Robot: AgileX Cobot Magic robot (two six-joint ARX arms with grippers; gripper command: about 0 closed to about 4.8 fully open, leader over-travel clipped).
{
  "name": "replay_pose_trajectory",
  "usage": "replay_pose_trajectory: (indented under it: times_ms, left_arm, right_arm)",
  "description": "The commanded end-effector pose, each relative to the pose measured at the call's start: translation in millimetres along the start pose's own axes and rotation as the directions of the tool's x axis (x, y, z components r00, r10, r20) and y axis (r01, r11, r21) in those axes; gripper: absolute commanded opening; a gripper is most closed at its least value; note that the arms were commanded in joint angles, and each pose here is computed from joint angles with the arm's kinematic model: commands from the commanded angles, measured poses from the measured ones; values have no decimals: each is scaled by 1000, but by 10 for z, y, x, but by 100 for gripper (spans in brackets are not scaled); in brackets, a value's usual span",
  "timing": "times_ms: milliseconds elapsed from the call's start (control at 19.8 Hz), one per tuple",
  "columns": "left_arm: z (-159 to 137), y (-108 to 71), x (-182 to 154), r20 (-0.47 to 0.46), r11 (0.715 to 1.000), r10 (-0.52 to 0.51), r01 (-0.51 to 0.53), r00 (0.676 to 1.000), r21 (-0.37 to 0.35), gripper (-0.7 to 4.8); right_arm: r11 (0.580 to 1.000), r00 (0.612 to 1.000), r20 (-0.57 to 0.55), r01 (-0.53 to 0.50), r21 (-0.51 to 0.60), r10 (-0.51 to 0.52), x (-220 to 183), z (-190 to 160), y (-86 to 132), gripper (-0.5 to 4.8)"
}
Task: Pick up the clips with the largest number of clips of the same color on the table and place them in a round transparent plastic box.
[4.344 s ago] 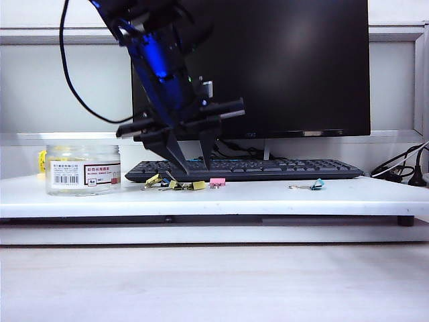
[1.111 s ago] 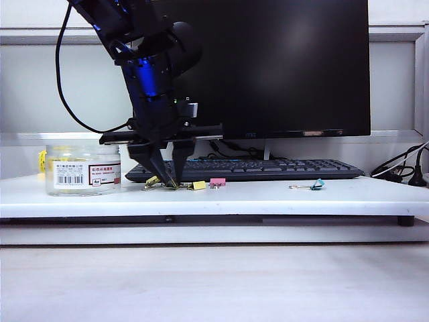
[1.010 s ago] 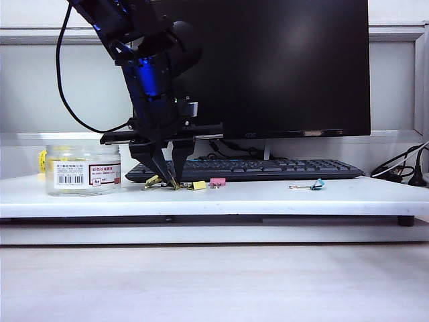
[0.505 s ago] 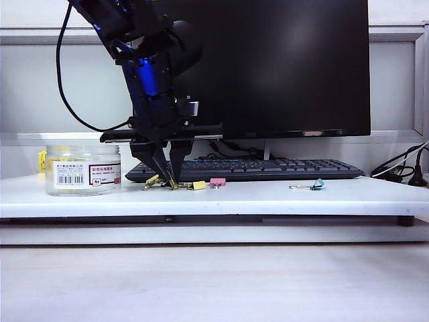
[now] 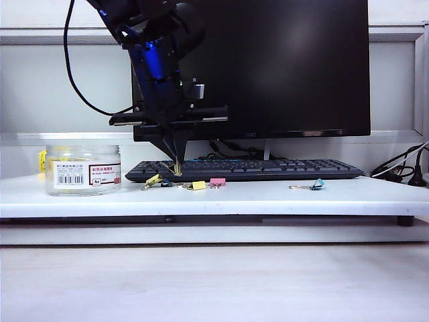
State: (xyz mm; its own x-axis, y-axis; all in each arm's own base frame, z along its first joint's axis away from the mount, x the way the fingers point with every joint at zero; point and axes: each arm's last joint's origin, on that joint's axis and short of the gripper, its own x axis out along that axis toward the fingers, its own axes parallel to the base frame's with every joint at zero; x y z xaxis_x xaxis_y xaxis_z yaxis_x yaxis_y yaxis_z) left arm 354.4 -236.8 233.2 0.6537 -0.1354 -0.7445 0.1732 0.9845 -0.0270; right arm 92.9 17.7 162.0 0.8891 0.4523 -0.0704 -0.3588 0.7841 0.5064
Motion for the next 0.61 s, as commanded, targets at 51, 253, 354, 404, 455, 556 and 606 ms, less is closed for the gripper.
replay_pose_trajectory:
  times_ms: [51, 253, 354, 404, 455, 556, 606]
  left_arm:
    - [2, -2, -23, -7, 1000, 6, -6, 1000, 13, -6]
    - [36, 14, -115, 6, 1000, 4, -4, 1000, 29, -6]
    - [77, 28, -211, 29, 999, 2, -3, 1000, 45, -6]
    - [107, 51, -305, 47, 998, 18, -21, 999, 59, -6]
    - [133, 78, -401, 61, 996, 32, -37, 998, 79, -6]
    - [174, 140, -593, 83, 993, 60, -68, 995, 101, -6]
    - [194, 182, -671, 92, 991, 74, -83, 993, 105, -6]
  right_arm:
    - [1000, 1000, 19, -8, -15, 8, -4, 25, 15, 158]
    - [1000, 1000, 19, -8, -16, 8, -4, 25, 15, 157]
    - [1000, 1000, 19, -8, -16, 8, -4, 25, 15, 157]
    - [1000, 1000, 19, -8, -16, 8, -4, 25, 15, 157]
    - [1000, 1000, 19, -8, -16, 8, -4, 25, 15, 158]
    - [1000, 1000, 19, -8, -16, 8, -4, 24, 15, 158]
    - [1000, 1000, 19, -8, -15, 8, -4, 24, 15, 158]
